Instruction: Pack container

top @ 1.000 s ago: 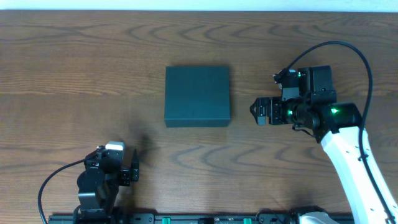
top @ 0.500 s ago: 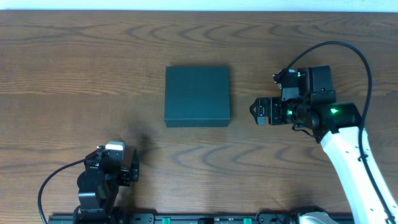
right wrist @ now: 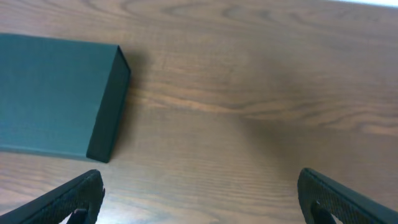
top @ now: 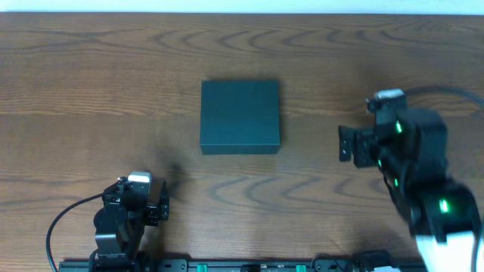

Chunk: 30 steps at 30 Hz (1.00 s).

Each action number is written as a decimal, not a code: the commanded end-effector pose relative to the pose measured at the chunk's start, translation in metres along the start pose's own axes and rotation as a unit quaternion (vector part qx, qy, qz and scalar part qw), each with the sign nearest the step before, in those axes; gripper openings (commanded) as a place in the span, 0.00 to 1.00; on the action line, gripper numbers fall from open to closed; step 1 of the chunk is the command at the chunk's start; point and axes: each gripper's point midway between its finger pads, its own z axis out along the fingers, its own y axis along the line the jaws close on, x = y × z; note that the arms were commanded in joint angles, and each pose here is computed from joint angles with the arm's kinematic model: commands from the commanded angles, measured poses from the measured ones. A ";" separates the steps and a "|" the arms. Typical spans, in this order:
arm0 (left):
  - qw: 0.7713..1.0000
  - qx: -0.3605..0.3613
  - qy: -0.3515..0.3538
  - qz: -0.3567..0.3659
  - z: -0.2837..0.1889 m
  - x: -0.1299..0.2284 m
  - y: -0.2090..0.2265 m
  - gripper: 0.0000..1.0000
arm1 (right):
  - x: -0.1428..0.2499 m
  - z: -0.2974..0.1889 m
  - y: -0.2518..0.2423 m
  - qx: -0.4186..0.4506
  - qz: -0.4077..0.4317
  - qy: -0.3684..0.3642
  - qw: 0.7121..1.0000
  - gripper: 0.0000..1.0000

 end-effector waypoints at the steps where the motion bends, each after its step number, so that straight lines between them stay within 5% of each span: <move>1: 1.000 -0.008 -0.001 0.001 0.001 0.001 0.003 0.95 | 0.028 0.000 -0.004 0.013 -0.024 -0.015 1.000 0.99; 17: 1.000 -0.008 -0.001 0.001 0.001 0.001 0.003 0.95 | 0.149 0.056 0.000 0.011 -0.015 -0.117 0.993 0.99; 30: 1.000 -0.008 -0.001 0.001 0.001 0.001 0.003 0.95 | 0.128 0.039 -0.001 0.016 -0.020 -0.185 0.982 0.99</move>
